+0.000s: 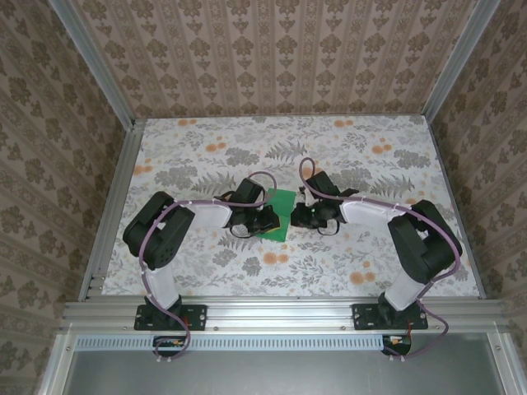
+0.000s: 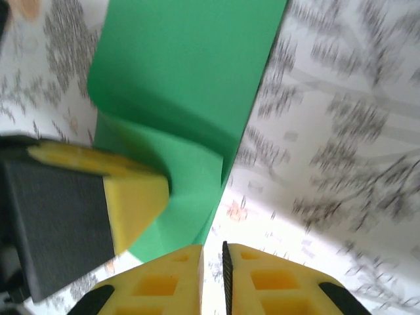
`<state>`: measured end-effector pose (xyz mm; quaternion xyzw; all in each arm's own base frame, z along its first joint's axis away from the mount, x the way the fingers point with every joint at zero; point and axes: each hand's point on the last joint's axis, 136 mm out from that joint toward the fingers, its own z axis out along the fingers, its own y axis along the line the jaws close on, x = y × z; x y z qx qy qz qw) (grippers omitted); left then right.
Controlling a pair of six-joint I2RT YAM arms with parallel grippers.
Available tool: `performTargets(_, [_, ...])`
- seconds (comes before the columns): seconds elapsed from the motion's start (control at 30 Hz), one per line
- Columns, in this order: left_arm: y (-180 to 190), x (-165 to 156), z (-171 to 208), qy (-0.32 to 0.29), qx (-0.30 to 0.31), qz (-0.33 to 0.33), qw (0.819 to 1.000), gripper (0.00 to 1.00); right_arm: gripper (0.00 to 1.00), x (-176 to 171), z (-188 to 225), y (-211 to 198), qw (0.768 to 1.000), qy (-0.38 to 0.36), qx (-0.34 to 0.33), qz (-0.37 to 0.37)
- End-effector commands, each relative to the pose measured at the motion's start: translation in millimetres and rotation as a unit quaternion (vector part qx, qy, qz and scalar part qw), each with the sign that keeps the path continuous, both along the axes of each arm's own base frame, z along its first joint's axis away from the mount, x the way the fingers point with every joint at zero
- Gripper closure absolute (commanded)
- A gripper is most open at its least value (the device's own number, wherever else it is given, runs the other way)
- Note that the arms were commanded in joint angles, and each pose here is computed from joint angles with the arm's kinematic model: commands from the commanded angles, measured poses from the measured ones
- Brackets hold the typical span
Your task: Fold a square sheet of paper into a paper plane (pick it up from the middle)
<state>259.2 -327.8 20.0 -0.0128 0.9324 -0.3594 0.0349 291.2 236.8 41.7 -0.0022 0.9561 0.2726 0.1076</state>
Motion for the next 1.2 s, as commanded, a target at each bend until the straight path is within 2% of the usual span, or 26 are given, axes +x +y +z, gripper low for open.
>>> performTargets(0.0, [8.6,-2.1,-13.2,0.017,0.033,0.013,0.999,0.89,0.83,-22.2,9.2,18.5,0.999,0.020,0.044,0.022])
performTargets(0.2, [7.6,-2.7,-15.6,0.021,0.034,0.014,0.999,0.88,0.85,-34.7,6.0,31.2,0.998,0.029,0.045,0.037])
performTargets(0.6, [7.2,-4.4,-13.5,0.020,0.030,0.014,0.999,0.88,0.87,-25.7,-4.6,47.1,0.998,0.030,0.043,0.040])
performTargets(0.97, [8.0,-5.4,-14.0,0.021,0.030,0.016,0.999,0.88,0.87,-38.5,-33.6,32.2,0.997,0.065,0.002,0.035])
performTargets(1.17, [8.8,-5.6,-14.3,0.021,0.031,0.017,0.999,0.88,0.87,-34.4,-27.0,30.6,0.998,0.055,-0.006,0.035])
